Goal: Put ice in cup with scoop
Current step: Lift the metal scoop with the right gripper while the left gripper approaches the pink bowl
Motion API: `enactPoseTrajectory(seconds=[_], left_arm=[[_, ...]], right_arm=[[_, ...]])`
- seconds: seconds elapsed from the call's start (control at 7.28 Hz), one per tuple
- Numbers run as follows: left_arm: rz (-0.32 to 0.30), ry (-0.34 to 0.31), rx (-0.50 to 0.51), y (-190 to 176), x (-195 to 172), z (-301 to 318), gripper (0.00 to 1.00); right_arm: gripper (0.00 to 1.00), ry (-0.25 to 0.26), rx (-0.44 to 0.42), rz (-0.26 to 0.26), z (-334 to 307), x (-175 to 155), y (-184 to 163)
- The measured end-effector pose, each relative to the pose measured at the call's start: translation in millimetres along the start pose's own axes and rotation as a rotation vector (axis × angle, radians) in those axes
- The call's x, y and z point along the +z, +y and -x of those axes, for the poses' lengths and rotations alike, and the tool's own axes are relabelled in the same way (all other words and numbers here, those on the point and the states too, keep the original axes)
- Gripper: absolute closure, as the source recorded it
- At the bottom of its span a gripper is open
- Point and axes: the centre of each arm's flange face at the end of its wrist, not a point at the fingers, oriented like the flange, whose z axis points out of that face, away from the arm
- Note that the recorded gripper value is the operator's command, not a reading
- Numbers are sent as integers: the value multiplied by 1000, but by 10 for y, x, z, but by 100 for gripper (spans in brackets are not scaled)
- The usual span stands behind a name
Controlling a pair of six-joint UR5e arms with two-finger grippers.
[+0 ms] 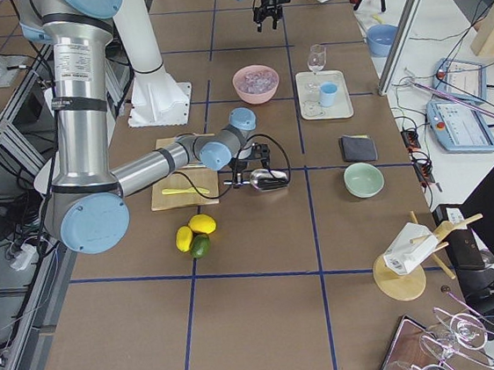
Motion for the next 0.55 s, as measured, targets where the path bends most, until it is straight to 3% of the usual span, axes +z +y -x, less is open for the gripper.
enactPoseTrajectory(seconds=[0.55], left_arm=[[-5, 0, 4, -11, -24, -27, 0]], right_arm=[[100, -128, -20, -228, 496, -1206, -418]])
